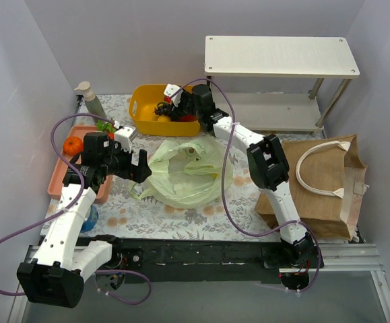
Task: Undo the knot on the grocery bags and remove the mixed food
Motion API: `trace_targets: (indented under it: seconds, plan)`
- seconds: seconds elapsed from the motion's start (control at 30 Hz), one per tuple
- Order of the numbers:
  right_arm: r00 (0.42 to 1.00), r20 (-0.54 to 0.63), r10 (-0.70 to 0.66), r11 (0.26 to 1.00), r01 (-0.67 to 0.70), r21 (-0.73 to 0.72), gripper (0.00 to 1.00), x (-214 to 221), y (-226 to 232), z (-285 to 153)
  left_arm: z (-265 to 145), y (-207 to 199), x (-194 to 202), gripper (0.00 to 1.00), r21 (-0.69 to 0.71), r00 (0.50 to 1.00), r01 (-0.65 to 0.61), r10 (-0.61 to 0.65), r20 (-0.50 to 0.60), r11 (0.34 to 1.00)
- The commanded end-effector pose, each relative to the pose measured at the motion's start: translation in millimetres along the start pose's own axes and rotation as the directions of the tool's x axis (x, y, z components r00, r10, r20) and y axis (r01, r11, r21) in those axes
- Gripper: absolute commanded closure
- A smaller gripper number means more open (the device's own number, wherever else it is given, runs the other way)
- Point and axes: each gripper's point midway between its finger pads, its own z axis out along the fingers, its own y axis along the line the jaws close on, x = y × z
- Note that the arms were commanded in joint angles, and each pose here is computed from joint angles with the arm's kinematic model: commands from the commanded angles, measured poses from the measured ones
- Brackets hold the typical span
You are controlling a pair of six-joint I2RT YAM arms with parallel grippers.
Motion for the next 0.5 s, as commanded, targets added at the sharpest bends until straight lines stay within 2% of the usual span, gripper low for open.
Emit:
trace_targets:
  seconds: [0.0,0.13,0.23,0.27,0.33,0.4,0.43,0.47]
  plan:
    - [0.972,0.232,-0.028,0.998,0.015,0.055,0.43,-134.3,-47.5,-48.3,0.2,-3.2,-16.0,0.02,0.025,0.999,-0.010,0.008,0.051,1.000]
    - [0.970,0.245,0.008,0.999,-0.017,0.034,0.42,-164.5,-48.0,-80.0,2.0,-1.8,-20.9,0.02,0.025,0.998,-0.014,0.013,0.053,1.000]
    - [0.968,0.247,0.046,0.996,-0.026,-0.084,0.41,-187.7,-30.2,-114.0,2.9,-7.8,-25.0,0.02,0.064,0.998,-0.020,0.016,0.061,0.998]
    - [0.980,0.181,0.086,0.984,-0.055,-0.170,0.42,-177.6,-12.1,-123.7,2.6,-10.3,-27.4,0.02,0.079,0.998,-0.022,0.017,0.065,0.997]
    - [0.978,0.179,0.104,0.951,-0.045,-0.305,0.51,-194.7,7.6,-150.9,5.6,-15.2,-28.3,0.02,0.116,0.998,-0.018,0.011,0.062,0.993]
    - [0.984,0.088,0.157,0.878,-0.098,-0.468,0.62,-186.0,43.0,-180.2,8.9,-23.5,-31.1,0.02,0.177,0.998,-0.020,0.009,0.063,0.984]
    - [0.982,0.028,0.185,0.836,-0.143,-0.530,0.66,-167.3,65.7,-189.3,11.2,-24.9,-30.9,0.02,0.193,0.998,-0.019,0.008,0.058,0.981]
    - [0.986,0.027,0.166,0.813,-0.121,-0.570,0.69,-160.6,78.3,-199.7,13.2,-28.2,-31.3,0.02,0.220,0.999,-0.017,0.005,0.054,0.975]
